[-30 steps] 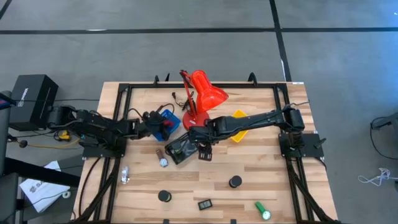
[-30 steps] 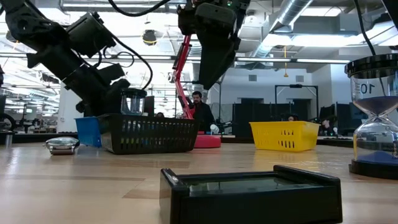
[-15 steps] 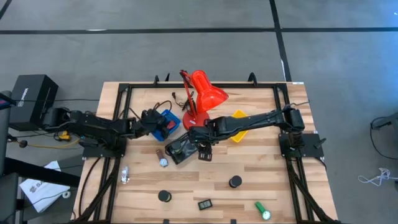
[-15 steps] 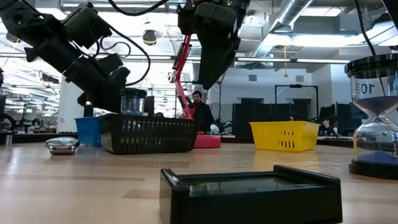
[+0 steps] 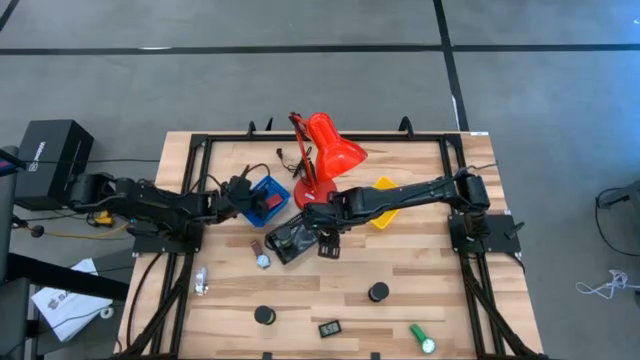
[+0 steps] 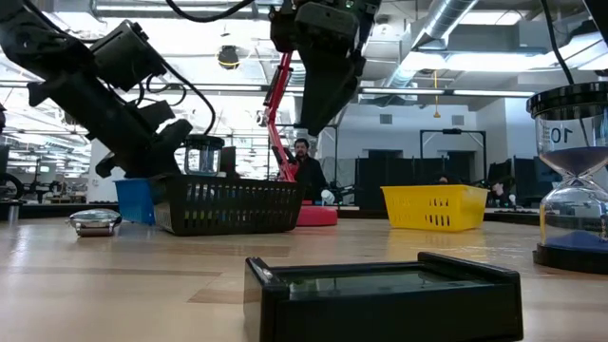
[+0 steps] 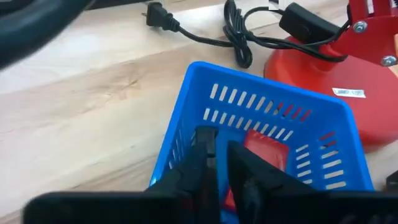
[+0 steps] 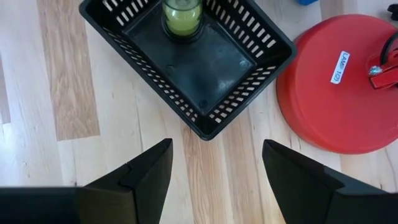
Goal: Pick & Place Office items
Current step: Put the brown watch into the yellow bin
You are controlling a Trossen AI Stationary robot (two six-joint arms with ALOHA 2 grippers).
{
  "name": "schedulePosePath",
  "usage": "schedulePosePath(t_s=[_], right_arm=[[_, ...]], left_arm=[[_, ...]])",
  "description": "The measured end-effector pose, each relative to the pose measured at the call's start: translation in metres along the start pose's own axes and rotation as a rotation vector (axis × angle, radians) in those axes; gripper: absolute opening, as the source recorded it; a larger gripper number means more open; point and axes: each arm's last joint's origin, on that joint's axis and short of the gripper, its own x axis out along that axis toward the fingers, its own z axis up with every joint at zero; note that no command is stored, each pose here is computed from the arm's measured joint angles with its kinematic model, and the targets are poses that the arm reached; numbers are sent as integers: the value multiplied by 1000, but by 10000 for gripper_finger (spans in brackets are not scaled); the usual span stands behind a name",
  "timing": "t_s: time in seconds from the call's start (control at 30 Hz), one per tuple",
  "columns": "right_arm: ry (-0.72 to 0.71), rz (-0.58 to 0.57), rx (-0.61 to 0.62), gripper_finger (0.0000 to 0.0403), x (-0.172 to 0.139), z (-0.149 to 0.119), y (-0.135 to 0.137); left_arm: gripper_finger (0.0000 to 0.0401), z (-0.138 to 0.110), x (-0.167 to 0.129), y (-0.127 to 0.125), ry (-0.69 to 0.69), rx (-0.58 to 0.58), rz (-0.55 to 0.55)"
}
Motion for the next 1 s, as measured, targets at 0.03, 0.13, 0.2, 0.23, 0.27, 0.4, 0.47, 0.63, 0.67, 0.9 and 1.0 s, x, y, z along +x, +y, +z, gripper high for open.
schedulePosePath(t_s=[0.03,0.13,0.2,0.23,0.27,0.4,0.47,0.63,0.67,0.9,1.0], right_arm=[[-4,1,0,240,0,0,0],[-8,1,-2,240,0,1,0],[-8,1,-20,240,0,1,0],[-8,1,-23,240,0,1,0],[-8,1,-23,240,0,1,0],[-8,1,-23,240,0,1,0],[-8,1,-23,240,0,1,0],[-10,2,-26,240,0,1,0],[-11,2,-25,240,0,1,0],[-12,-2,-16,240,1,2,-4],[-12,-4,-11,240,1,2,-6]], left_arm=[[42,0,0,0,-2,0,3],[15,-1,0,0,8,5,0],[5,-2,0,1,37,14,-11],[3,-3,0,1,49,20,-14],[3,-4,0,1,60,22,-21],[2,-4,0,1,83,19,-43],[2,-5,0,0,91,21,-50],[2,-6,0,-1,131,98,-100],[1,-7,0,0,138,120,-100],[1,-7,-1,-2,171,182,-162],[1,-4,-3,-2,126,170,-142]])
